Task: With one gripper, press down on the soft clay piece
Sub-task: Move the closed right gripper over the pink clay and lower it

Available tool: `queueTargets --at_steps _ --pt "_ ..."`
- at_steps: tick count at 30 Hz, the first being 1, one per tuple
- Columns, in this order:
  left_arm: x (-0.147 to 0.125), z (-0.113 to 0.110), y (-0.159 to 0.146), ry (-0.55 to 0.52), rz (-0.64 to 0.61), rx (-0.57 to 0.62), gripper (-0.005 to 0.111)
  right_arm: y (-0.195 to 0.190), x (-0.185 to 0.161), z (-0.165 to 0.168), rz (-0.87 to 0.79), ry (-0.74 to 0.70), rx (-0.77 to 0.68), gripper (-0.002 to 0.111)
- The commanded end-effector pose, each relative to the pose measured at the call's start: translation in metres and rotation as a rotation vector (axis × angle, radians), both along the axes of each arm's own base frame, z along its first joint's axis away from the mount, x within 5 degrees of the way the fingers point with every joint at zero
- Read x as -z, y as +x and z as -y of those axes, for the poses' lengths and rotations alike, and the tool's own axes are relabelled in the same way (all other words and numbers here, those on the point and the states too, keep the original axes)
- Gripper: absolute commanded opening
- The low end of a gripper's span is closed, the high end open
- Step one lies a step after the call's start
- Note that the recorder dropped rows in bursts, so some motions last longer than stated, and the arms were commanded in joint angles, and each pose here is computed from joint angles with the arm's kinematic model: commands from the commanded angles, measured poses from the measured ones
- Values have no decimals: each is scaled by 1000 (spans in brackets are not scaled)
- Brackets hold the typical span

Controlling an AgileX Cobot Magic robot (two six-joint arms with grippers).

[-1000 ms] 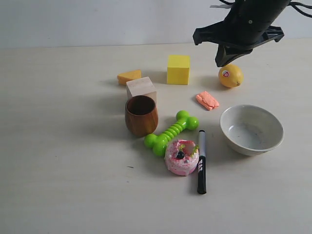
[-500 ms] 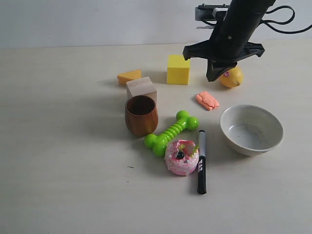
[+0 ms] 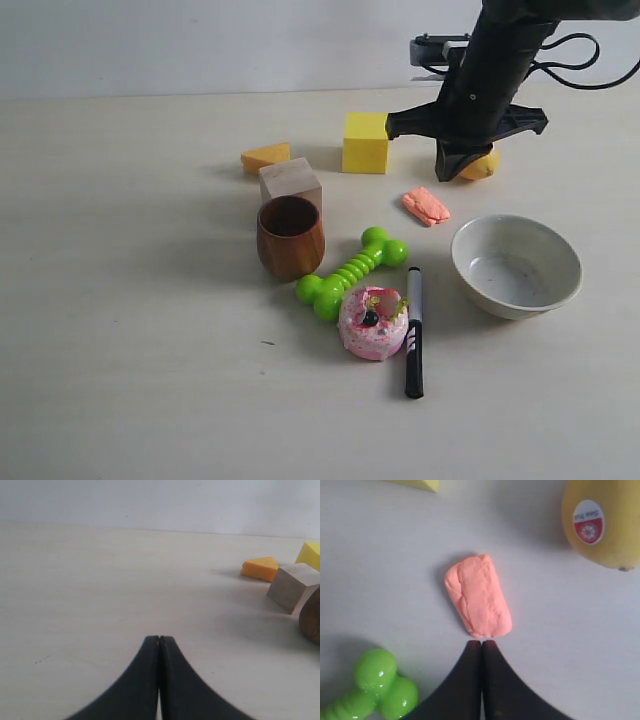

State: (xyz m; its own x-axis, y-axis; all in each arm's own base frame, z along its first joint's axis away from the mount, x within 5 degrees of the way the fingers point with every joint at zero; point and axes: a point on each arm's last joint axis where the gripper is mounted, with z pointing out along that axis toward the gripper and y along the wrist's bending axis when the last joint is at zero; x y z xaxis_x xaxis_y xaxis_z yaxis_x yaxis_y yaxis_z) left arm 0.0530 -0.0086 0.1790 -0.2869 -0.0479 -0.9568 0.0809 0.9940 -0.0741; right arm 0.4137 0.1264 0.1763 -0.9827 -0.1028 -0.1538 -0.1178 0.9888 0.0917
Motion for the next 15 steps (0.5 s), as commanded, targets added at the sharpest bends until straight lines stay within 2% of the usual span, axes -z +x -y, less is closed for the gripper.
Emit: queueTargets --at_steps 1,15 --pt "-2 0 0 0 19 -5 0 6 -4 5 48 15 22 0" --pt "-2 0 0 0 19 -5 0 24 31 -6 -78 52 25 0"
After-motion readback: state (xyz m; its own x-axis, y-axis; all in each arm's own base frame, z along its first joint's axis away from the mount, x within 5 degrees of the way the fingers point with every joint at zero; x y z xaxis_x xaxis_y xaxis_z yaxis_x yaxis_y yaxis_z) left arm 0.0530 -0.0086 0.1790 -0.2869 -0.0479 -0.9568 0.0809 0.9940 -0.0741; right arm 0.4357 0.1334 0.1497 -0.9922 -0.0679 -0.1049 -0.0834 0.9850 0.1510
